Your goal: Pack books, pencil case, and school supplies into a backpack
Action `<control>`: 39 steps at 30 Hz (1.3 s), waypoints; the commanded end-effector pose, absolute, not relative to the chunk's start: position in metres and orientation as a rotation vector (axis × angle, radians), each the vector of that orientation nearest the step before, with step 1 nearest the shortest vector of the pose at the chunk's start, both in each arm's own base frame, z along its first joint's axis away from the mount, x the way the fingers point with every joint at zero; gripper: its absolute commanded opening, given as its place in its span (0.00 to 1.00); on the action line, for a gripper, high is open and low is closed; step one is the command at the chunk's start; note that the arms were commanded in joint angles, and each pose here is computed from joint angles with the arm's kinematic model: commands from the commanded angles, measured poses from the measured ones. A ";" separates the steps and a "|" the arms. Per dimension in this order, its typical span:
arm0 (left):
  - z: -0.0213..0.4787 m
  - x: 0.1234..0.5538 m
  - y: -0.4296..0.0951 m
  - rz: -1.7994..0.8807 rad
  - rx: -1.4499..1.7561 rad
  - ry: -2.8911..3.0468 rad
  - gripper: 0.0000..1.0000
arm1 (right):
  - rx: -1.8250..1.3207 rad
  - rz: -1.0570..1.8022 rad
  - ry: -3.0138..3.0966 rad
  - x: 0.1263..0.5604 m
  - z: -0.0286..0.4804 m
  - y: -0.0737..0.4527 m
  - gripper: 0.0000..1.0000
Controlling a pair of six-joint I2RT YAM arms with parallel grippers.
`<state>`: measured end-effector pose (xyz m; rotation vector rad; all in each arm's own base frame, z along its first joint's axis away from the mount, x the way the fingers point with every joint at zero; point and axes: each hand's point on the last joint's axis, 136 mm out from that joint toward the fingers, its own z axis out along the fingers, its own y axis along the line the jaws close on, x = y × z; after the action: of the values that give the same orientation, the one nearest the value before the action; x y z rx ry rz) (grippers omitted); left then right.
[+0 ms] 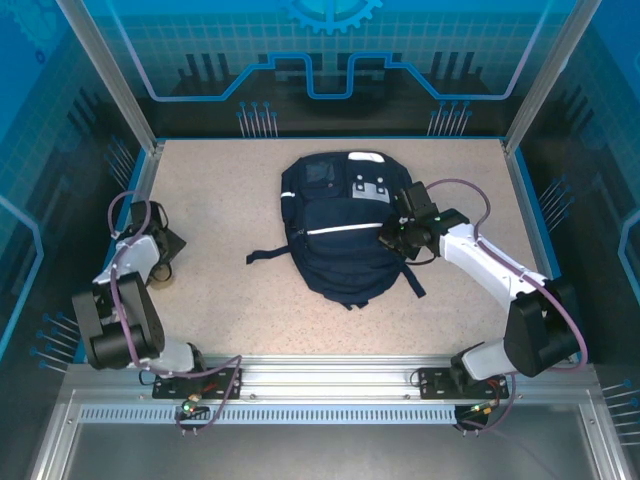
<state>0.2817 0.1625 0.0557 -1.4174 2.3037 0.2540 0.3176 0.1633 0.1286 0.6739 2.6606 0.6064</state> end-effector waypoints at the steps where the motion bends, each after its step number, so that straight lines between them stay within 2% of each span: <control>1: 0.049 0.298 0.165 0.130 -1.400 2.331 0.99 | 0.631 0.600 2.659 0.321 0.135 0.170 0.00; 9: 0.027 0.304 0.164 0.064 -1.421 2.401 0.96 | 0.624 0.592 2.677 0.319 0.132 0.178 0.00; 22: 0.027 0.298 0.162 0.074 -1.434 2.410 0.57 | 0.615 0.587 2.674 0.320 0.131 0.180 0.00; 28: 0.038 0.311 0.116 -0.094 -1.283 2.430 0.51 | 0.615 0.585 2.672 0.318 0.129 0.178 0.01; 30: 0.046 0.319 0.087 -0.178 -1.176 2.444 0.48 | 0.577 0.610 2.680 0.317 0.129 0.182 0.12; 35: 0.083 0.328 0.003 -0.333 -0.829 2.479 0.48 | 0.494 0.606 2.656 0.313 0.137 0.177 0.59; 37: 0.102 0.328 -0.028 -0.396 -0.709 2.465 0.47 | 0.466 0.598 2.631 0.313 0.144 0.171 0.70; 39: 0.121 0.326 -0.057 -0.453 -0.599 2.441 0.47 | 0.437 0.598 2.601 0.314 0.154 0.167 0.75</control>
<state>0.3275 -0.0267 0.0957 -0.7027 2.4864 -0.3460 0.3144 0.1707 0.1359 0.5186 2.6541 0.5877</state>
